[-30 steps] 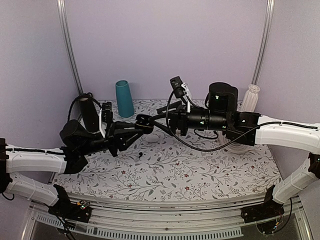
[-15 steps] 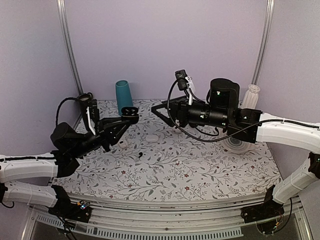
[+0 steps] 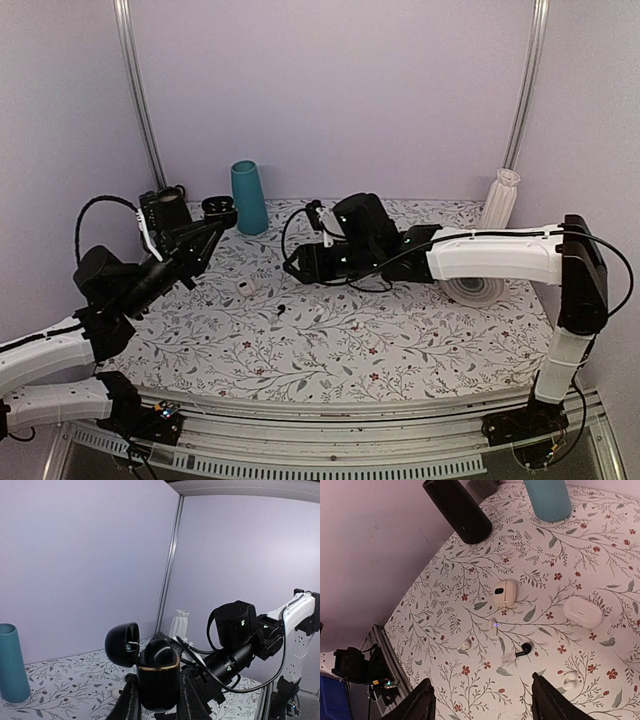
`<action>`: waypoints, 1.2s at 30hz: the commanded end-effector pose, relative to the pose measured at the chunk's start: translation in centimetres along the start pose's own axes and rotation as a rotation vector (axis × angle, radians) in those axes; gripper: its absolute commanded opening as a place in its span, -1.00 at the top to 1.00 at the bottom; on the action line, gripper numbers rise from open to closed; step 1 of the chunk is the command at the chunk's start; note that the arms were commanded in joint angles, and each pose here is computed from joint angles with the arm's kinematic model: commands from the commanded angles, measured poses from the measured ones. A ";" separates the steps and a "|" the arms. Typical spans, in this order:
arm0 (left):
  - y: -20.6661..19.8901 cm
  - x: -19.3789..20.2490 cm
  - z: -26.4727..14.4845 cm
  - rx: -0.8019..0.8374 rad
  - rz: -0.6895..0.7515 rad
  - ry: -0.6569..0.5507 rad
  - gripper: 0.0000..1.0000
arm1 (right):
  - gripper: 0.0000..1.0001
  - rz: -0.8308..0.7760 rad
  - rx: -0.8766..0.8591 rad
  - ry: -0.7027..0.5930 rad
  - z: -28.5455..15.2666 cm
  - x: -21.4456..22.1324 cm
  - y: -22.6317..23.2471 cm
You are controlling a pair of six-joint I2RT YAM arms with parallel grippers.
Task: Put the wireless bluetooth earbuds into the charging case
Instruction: Move the right earbud to the center of the board.
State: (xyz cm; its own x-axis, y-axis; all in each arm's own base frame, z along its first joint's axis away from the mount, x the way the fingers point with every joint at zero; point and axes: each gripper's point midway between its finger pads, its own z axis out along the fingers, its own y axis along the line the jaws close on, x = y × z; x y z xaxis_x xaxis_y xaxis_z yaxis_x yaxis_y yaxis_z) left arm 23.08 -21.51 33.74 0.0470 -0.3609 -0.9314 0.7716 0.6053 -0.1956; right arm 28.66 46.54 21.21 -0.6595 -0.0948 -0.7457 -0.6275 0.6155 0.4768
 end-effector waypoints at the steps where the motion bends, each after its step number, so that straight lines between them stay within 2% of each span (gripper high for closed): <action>1: 1.0 -0.1 -0.7 -0.047 0.015 0.011 1.00 | -0.26 0.070 0.057 0.091 2.8 2.2 -1.8; 6: 0.8 -0.2 -1.0 -0.039 0.018 0.016 1.00 | -0.13 0.072 0.106 0.190 6.5 5.1 -3.7; 16: 0.7 -0.4 -1.1 -0.028 0.023 0.013 1.00 | 0.00 0.025 0.191 0.267 11.2 8.0 -6.3; 22: 0.7 -0.4 -1.0 -0.022 0.026 0.016 1.00 | 0.14 -0.014 0.221 0.289 12.8 8.4 -6.6; 24: 0.7 -0.3 -0.9 -0.019 0.024 0.017 1.00 | 0.19 -0.027 0.241 0.320 13.8 9.8 -7.3; 36: 0.6 -0.2 -0.6 -0.004 0.010 0.018 1.00 | 0.30 -0.087 0.328 0.348 15.5 10.5 -8.8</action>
State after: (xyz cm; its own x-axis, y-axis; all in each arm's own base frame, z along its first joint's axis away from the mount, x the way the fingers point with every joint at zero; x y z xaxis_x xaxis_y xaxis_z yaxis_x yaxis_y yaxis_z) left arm 23.10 -20.86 32.98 0.0240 -0.3272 -0.9446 0.7643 0.6151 -0.1936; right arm 33.34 52.42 2.79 -0.7601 -0.3467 -0.5496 -0.5535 0.7886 0.2680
